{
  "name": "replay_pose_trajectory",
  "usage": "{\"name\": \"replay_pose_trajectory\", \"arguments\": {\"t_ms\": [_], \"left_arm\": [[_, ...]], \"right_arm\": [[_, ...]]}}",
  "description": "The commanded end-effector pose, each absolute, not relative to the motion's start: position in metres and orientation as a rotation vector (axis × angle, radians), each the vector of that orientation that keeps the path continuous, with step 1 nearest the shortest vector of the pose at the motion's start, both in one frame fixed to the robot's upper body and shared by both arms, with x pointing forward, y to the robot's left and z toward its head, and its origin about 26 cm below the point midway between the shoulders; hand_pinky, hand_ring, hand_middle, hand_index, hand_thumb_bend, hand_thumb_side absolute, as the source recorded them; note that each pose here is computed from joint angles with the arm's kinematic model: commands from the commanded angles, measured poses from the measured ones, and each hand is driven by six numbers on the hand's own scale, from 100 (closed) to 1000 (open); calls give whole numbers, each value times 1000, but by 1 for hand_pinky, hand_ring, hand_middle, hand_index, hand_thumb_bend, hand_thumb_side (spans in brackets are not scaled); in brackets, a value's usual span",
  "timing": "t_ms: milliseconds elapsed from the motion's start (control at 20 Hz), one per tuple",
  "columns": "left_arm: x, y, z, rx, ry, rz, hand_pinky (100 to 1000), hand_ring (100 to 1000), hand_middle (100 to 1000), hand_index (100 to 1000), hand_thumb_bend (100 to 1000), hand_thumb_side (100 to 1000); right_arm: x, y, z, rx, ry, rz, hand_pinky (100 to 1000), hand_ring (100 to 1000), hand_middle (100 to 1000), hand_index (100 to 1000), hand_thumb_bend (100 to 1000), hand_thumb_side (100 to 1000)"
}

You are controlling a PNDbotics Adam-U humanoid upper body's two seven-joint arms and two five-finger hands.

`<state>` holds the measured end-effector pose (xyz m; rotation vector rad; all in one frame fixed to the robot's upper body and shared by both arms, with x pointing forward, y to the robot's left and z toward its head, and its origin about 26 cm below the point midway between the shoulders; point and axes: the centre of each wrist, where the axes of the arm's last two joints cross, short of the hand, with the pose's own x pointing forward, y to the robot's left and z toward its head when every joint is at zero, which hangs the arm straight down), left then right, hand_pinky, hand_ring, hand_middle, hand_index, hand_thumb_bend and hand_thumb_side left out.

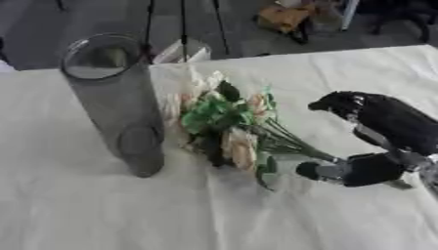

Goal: Arrange flowers into the vase.

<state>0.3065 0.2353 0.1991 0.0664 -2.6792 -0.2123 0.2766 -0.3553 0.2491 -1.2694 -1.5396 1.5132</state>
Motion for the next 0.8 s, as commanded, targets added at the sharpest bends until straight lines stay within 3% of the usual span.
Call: {"name": "replay_pose_trajectory", "arguments": {"t_ms": [50, 800], "left_arm": [[304, 236, 207, 58, -2704, -252, 588, 574, 777, 911, 100, 998], [304, 233, 206, 39, -2699, -267, 586, 580, 778, 911, 100, 999]], "right_arm": [[275, -354, 262, -1284, -1508, 1541, 726, 815, 805, 910, 650, 950], [282, -347, 261, -1211, -1503, 1401, 619, 741, 716, 872, 635, 821]]}}
